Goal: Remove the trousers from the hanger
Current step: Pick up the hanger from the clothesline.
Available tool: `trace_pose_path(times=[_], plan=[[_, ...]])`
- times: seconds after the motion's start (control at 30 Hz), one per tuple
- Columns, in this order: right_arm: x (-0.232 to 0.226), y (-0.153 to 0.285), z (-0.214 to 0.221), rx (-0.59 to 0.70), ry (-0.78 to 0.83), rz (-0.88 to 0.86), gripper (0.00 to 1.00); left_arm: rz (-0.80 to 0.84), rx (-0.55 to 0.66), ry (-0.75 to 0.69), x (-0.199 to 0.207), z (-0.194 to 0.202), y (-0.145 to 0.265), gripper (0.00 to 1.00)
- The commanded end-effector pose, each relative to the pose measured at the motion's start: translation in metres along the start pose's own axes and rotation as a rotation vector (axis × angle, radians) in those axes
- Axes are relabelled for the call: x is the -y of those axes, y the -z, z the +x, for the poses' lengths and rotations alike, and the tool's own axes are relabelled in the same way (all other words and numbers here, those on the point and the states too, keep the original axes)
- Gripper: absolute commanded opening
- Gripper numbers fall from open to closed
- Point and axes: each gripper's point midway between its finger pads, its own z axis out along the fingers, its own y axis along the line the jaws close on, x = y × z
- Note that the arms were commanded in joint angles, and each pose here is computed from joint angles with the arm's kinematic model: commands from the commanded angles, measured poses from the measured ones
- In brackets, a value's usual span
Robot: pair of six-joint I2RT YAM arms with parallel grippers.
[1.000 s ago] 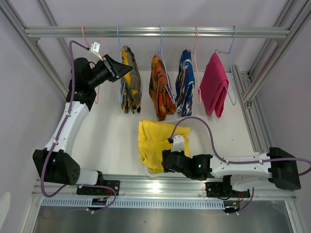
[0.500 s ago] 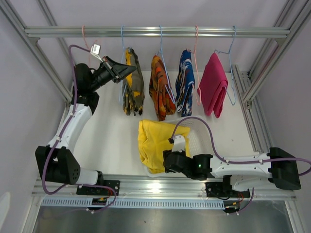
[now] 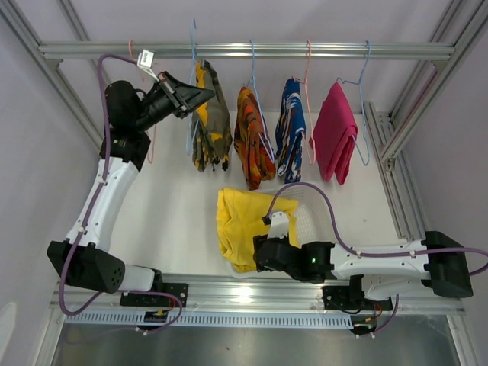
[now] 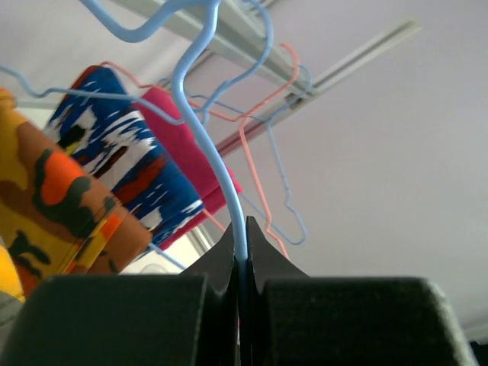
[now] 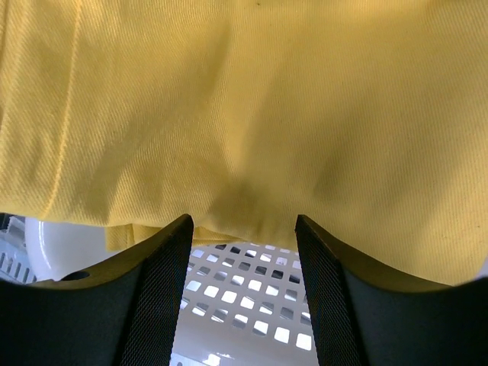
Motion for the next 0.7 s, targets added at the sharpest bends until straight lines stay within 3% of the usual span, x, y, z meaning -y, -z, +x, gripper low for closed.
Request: trace_pose_path(times=[0.0,0.2,0.33,0.5,0.67], plan=[[-0.012,0.016,-0.026,0.056,-0.016,-0.03,0.61,0.122,0.159,-0.292,0.086,-0.035,0.025,0.0],[-0.023,0.051,-0.07,0.127,0.004,-0.059,0.63,0.073,0.227,-0.3,0.097,-0.028,0.043,0.0],[-0.034,0.078,-0.1,0.184,0.004,-0.114,0.65,0.052,0.296,-0.396,0.116,-0.026,0.057,0.01],[-0.04,0.088,-0.121,0.239,0.048,-0.118,0.67,0.025,0.299,-0.402,0.129,-0.016,0.068,0.0],[-0.048,0.099,-0.159,0.401,0.099,-0.092,0.66,0.0,0.35,-0.403,0.143,-0.017,0.08,0.0]])
